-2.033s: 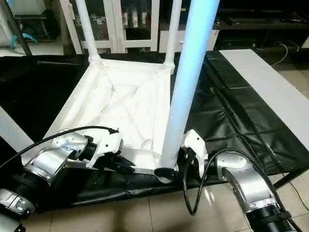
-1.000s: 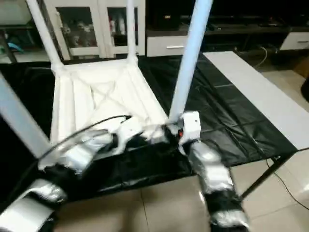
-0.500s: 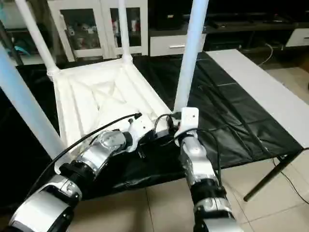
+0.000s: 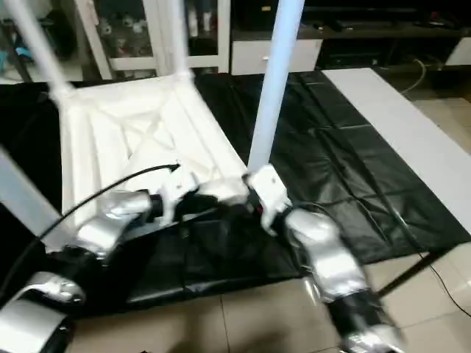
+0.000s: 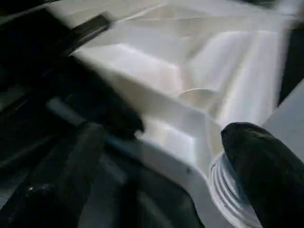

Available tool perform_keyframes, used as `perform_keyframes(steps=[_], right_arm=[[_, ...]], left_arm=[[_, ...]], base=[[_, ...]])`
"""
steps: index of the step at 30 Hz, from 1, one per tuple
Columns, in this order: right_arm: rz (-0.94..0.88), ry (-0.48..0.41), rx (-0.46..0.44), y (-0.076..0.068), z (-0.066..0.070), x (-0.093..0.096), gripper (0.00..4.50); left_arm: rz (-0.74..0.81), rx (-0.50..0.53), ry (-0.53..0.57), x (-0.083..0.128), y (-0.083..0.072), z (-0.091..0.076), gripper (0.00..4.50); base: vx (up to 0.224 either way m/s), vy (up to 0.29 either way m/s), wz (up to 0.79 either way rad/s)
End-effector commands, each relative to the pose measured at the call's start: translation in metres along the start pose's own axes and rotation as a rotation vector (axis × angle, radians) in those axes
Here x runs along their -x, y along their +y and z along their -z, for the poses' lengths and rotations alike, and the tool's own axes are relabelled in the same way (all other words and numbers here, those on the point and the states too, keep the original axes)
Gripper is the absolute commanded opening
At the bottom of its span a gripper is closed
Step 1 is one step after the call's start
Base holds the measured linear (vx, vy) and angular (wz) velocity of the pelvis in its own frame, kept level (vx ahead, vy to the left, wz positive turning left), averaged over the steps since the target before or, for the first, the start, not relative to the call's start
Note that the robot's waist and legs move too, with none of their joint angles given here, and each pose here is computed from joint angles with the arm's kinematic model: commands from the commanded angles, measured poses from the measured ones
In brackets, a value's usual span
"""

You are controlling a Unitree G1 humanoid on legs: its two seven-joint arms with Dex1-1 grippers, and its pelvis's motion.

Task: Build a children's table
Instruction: Rotate leg to tighten

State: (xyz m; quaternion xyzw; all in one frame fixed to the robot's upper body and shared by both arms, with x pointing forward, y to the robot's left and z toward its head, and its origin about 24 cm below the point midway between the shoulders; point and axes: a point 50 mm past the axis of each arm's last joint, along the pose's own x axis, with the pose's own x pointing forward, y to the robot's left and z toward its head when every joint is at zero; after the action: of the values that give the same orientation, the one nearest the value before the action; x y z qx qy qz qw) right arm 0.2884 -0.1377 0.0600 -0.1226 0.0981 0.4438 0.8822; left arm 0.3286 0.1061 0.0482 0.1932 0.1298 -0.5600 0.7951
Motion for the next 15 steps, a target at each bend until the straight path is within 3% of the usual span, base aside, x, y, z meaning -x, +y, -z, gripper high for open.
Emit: perform_keyframes(steps=[1,5,7,12,15], right_arm=[[0.022,0.086,-0.025,-0.010,0.012,0.018,4.47],[-0.189,0.143,-0.034,0.018,0.014,0.042,4.47],[-0.190,0.141,-0.040,0.021,0.014,0.046,4.47],[-0.208,0.170,-0.051,0.021,0.011,0.068,4.47],[-0.123,0.155,-0.039,0.008,0.007,0.077,4.47]], left_arm=[[0.172,0.044,0.103,-0.003,-0.024,0.026,0.00],[0.140,0.038,0.139,0.006,-0.016,0.031,0.00],[0.145,0.040,0.137,0.007,-0.015,0.030,0.00],[0.208,0.031,0.151,0.013,-0.018,0.031,0.00],[0.278,0.021,0.138,0.016,-0.022,0.030,0.00]], base=[[0.000,0.000,0.00],[0.000,0.000,0.00],[0.000,0.000,0.00],[0.000,0.000,0.00],[0.000,0.000,0.00]])
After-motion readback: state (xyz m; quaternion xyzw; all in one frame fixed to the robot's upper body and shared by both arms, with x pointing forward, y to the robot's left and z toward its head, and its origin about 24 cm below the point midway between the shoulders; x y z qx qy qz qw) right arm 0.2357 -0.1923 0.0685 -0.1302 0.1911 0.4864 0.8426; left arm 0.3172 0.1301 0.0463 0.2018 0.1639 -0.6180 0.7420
